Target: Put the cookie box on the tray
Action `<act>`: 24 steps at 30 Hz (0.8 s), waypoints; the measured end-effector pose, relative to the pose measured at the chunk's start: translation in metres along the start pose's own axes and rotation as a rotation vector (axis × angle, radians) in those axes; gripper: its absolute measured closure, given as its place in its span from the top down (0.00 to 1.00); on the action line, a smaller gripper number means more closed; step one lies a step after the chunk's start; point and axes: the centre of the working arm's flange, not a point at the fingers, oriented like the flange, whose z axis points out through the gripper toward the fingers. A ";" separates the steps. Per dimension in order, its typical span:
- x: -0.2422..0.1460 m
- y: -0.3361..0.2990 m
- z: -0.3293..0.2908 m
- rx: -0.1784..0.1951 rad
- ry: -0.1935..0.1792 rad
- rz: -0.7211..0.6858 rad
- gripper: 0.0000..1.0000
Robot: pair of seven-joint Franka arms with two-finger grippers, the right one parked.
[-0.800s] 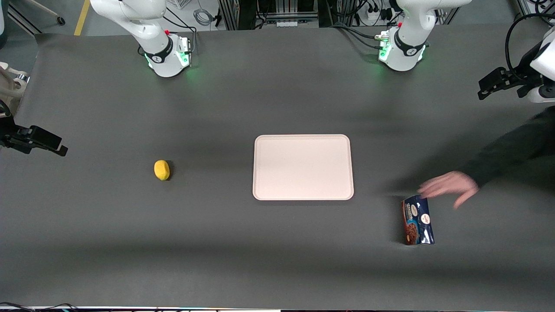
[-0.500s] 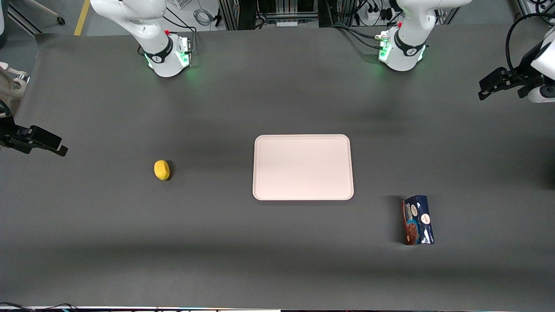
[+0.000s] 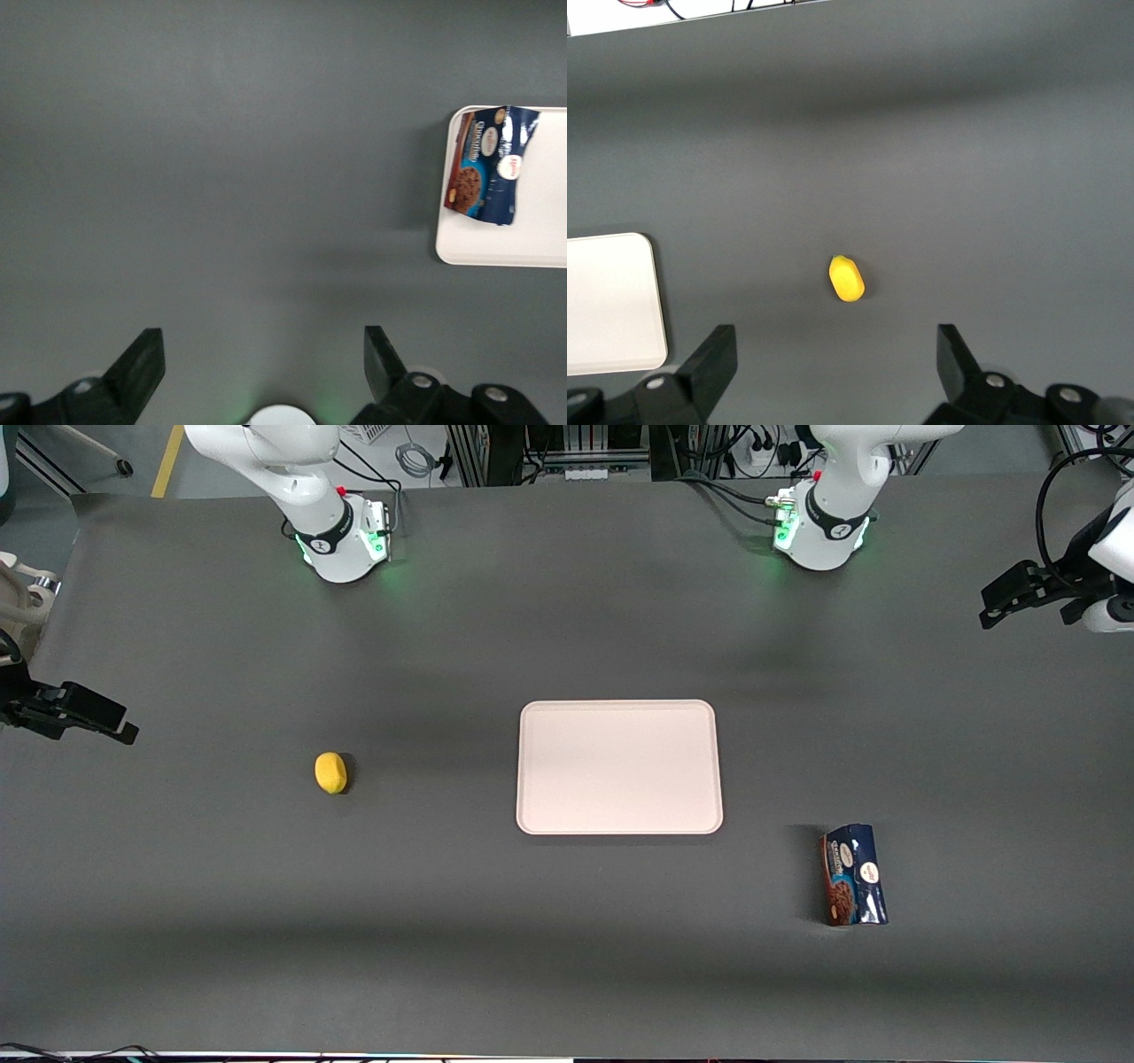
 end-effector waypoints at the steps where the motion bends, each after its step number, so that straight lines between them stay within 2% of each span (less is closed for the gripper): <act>1: 0.005 0.002 -0.005 0.000 0.007 0.001 1.00; 4: 0.026 0.009 -0.009 -0.002 0.015 -0.007 1.00; 8: 0.063 0.026 0.016 -0.009 -0.009 -0.026 1.00; 16: 0.138 0.074 0.112 -0.037 -0.028 -0.047 1.00; 24: 0.189 0.080 0.218 -0.046 -0.045 -0.048 1.00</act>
